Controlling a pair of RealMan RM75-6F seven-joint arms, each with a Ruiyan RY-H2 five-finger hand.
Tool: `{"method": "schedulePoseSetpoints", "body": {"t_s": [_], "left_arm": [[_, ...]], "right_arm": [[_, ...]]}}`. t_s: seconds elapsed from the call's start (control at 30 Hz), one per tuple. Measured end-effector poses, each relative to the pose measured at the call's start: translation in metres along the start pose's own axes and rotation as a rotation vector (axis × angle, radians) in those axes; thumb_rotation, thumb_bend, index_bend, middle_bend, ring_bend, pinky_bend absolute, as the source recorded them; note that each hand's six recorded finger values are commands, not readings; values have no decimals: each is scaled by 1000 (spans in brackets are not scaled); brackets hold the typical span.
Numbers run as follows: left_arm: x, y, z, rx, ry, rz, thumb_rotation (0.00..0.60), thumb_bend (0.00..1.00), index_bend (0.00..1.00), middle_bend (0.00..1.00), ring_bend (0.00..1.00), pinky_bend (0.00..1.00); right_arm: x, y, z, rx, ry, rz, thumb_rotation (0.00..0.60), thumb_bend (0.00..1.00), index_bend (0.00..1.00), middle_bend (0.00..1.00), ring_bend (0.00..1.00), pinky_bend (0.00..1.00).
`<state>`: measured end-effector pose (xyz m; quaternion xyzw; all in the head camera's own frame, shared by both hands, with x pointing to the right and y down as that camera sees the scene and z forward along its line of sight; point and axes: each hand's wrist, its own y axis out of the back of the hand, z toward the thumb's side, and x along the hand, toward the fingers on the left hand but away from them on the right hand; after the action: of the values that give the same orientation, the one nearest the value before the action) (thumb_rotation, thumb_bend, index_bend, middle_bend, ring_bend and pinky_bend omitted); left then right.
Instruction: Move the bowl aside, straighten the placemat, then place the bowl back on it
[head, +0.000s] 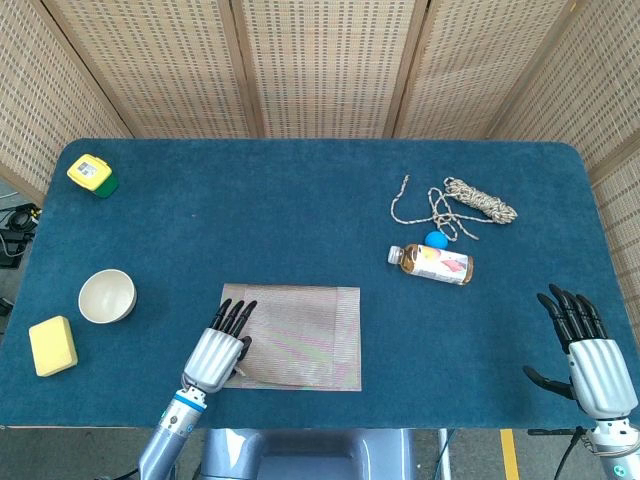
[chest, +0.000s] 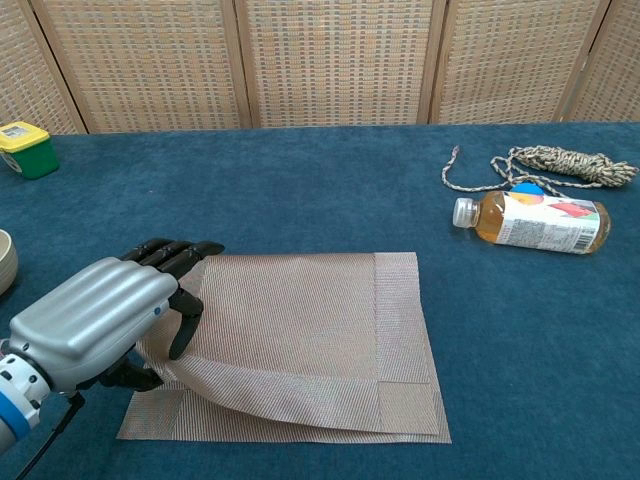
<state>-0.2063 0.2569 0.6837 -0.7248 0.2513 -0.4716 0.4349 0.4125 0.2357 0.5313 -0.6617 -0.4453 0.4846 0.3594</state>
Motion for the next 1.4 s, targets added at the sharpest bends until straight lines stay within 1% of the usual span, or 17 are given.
{"method": "schedulePoseSetpoints", "body": {"t_s": [0.17, 0.3, 0.6, 0.83, 0.93, 1.17, 1.3, 1.4], "left_arm": [[-1, 6, -3, -8, -3, 25, 600, 449, 702, 0, 0, 0], [-3, 15, -5, -20, -7, 54, 600, 449, 704, 0, 0, 0], [-5, 47, -12, -36, -3, 118, 600, 448, 712, 0, 0, 0], [20, 81, -31, -12, 41, 169, 600, 449, 716, 0, 0, 0], [33, 90, -40, -9, 66, 172, 600, 449, 716, 0, 0, 0], [71, 95, -64, -31, 143, 119, 600, 449, 716, 0, 0, 0], [98, 95, -76, -26, 183, 101, 600, 449, 716, 0, 0, 0], [114, 94, -80, -39, 206, 94, 600, 448, 715, 0, 0, 0]], "right_arm": [[0, -1, 0, 3, 0, 3, 600, 127, 0, 0, 0, 0], [0, -2, 1, 5, 1, 5, 600, 126, 0, 0, 0, 0], [0, -1, 0, 9, -5, 4, 600, 127, 0, 0, 0, 0], [-3, -1, -7, 14, -30, 4, 600, 127, 0, 0, 0, 0], [-6, -3, -11, 19, -48, 13, 600, 127, 0, 0, 0, 0], [-11, -9, -19, 40, -84, 26, 600, 126, 0, 0, 0, 0], [-13, -12, -23, 56, -100, 28, 600, 127, 0, 0, 0, 0], [-14, -14, -24, 68, -105, 30, 600, 127, 0, 0, 0, 0]]}}
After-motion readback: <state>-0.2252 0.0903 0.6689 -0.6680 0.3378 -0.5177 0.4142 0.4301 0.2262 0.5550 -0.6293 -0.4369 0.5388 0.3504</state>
